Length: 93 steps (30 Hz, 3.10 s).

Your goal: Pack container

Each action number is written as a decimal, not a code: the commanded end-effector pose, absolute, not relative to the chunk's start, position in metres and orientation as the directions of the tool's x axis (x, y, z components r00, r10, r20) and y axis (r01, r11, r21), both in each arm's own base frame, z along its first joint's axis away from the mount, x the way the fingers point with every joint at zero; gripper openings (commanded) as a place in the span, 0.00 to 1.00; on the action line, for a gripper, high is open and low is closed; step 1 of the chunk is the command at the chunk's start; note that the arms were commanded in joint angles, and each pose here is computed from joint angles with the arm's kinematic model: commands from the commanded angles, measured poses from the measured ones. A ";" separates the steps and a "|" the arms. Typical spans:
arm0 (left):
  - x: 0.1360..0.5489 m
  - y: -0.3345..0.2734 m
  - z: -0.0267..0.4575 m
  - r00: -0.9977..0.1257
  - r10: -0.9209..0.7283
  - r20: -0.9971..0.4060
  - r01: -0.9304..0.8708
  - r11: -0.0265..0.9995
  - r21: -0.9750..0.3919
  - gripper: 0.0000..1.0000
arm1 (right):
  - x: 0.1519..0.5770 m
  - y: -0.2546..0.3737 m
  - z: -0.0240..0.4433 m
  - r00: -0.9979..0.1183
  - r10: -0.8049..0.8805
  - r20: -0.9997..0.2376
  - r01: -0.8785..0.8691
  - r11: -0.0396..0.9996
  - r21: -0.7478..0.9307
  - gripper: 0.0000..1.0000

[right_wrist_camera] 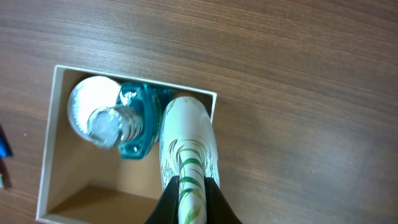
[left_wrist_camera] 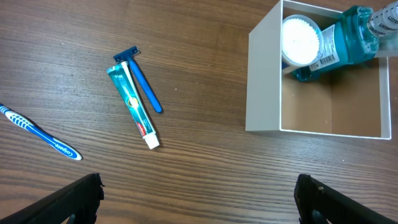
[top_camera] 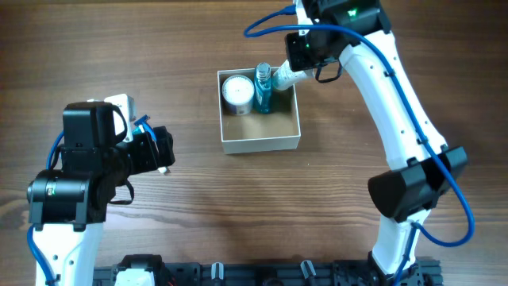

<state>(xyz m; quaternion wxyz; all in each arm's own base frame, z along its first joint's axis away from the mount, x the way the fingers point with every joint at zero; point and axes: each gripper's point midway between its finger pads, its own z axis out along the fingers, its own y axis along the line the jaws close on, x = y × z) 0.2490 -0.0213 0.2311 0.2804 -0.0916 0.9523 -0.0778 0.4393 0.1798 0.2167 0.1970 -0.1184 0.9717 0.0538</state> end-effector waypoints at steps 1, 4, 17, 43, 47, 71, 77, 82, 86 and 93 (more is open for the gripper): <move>0.251 -0.023 0.238 -0.816 -0.233 -0.529 -0.133 0.966 -0.220 1.00 | 0.451 0.184 0.215 -0.888 -0.194 -0.417 -0.239 0.969 0.058 0.10; 0.250 -0.022 0.238 -0.818 -0.233 -0.527 -0.134 0.966 -0.220 1.00 | 0.453 0.189 0.212 -0.888 -0.193 -0.417 -0.247 0.966 0.079 0.25; 0.249 -0.022 0.238 -0.819 -0.233 -0.524 -0.134 0.966 -0.219 1.00 | 0.455 0.199 0.216 -0.880 -0.191 -0.435 -0.269 0.955 0.125 0.96; 0.251 -0.022 0.239 -0.809 -0.269 -0.522 -0.163 0.957 -0.240 1.00 | 0.285 0.006 0.324 -0.858 0.317 -0.404 0.256 0.946 0.197 1.00; 0.252 -0.022 0.239 -0.807 -0.269 -0.526 -0.162 0.957 -0.241 1.00 | 0.240 0.009 0.276 -0.856 0.349 -0.382 0.284 0.934 0.217 1.00; 0.315 0.055 0.054 -0.712 -0.701 -0.044 -0.699 0.713 -0.044 1.00 | 0.224 0.011 0.111 -0.924 0.356 -0.139 0.336 0.930 0.152 1.00; 0.300 0.049 0.018 -0.709 -0.700 0.087 -0.701 0.713 0.021 0.96 | 0.224 0.011 0.111 -0.924 0.356 -0.138 0.335 0.930 0.152 1.00; 0.289 0.048 0.016 -0.701 -0.703 0.120 -0.702 0.710 0.053 0.93 | 0.224 0.011 0.111 -0.924 0.356 -0.139 0.336 0.930 0.152 1.00; 0.276 0.054 0.007 -0.684 -0.720 0.115 -0.712 0.694 0.109 0.94 | 0.224 0.011 0.111 -0.924 0.356 -0.139 0.335 0.930 0.152 1.00; 0.275 0.054 -0.001 -0.686 -0.721 0.103 -0.714 0.693 0.100 0.92 | 0.224 0.011 0.111 -0.924 0.356 -0.138 0.336 0.930 0.152 1.00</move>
